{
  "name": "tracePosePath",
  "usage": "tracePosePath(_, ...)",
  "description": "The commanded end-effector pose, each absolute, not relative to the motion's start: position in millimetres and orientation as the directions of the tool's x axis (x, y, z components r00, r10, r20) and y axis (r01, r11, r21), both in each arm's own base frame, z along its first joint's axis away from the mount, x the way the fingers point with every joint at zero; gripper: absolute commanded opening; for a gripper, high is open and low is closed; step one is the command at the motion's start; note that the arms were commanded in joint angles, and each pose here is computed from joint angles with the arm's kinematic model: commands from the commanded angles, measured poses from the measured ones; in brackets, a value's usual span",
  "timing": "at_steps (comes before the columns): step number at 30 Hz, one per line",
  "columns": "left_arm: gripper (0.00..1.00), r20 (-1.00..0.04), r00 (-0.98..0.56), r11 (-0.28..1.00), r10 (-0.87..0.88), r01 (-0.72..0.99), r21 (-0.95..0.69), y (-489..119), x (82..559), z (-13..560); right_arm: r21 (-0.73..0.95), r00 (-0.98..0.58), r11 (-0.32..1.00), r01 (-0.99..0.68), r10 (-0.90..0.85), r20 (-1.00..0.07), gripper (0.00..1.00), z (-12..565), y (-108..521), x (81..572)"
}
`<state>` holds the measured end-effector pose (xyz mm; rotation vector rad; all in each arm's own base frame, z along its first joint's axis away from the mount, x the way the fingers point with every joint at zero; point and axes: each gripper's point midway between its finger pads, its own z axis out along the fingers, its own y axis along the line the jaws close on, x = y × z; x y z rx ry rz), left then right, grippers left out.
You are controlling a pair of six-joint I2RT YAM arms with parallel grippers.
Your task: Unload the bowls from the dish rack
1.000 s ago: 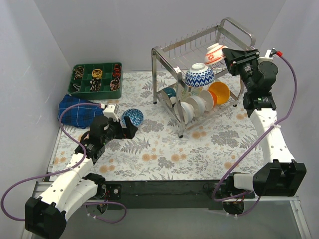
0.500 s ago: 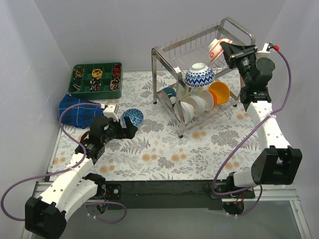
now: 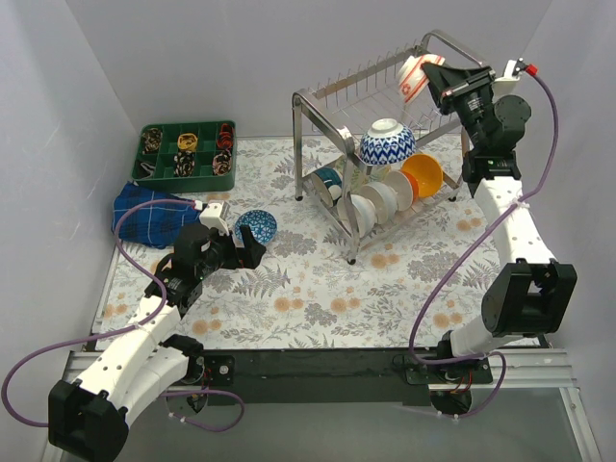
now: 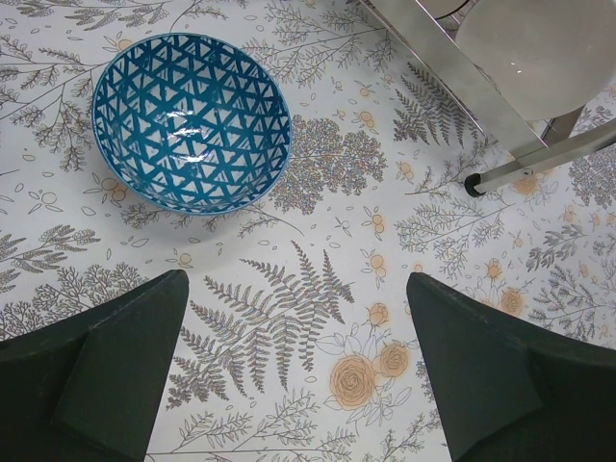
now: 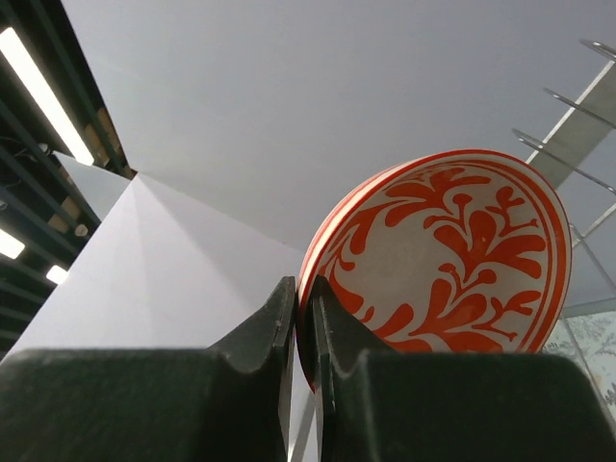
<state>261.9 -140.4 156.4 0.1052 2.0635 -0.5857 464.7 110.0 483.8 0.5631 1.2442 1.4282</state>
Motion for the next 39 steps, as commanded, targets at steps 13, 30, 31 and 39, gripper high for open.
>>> tracePosePath(13, 0.98, -0.843, -0.516, 0.875, -0.153, 0.326, -0.359, -142, 261, 161, 0.610, -0.026, 0.324, -0.723, 0.870, -0.493, 0.01, 591, 97, 364)
tracePosePath(30, 0.98, -0.841, -0.519, 0.875, -0.151, 0.327, -0.358, -142, 261, 160, 0.520, 0.093, 0.695, -0.496, 0.638, -0.765, 0.01, 510, 78, 279)
tracePosePath(31, 0.98, -0.841, -0.519, 0.874, -0.150, 0.328, -0.358, -142, 261, 161, 0.539, 0.054, 0.709, -0.455, 0.626, -0.778, 0.01, 491, 77, 279)
tracePosePath(39, 0.98, -0.828, -0.543, 0.870, -0.142, 0.331, -0.366, -145, 261, 154, 0.516, -0.161, 0.786, -0.339, 0.492, -0.855, 0.01, 378, 90, 246)
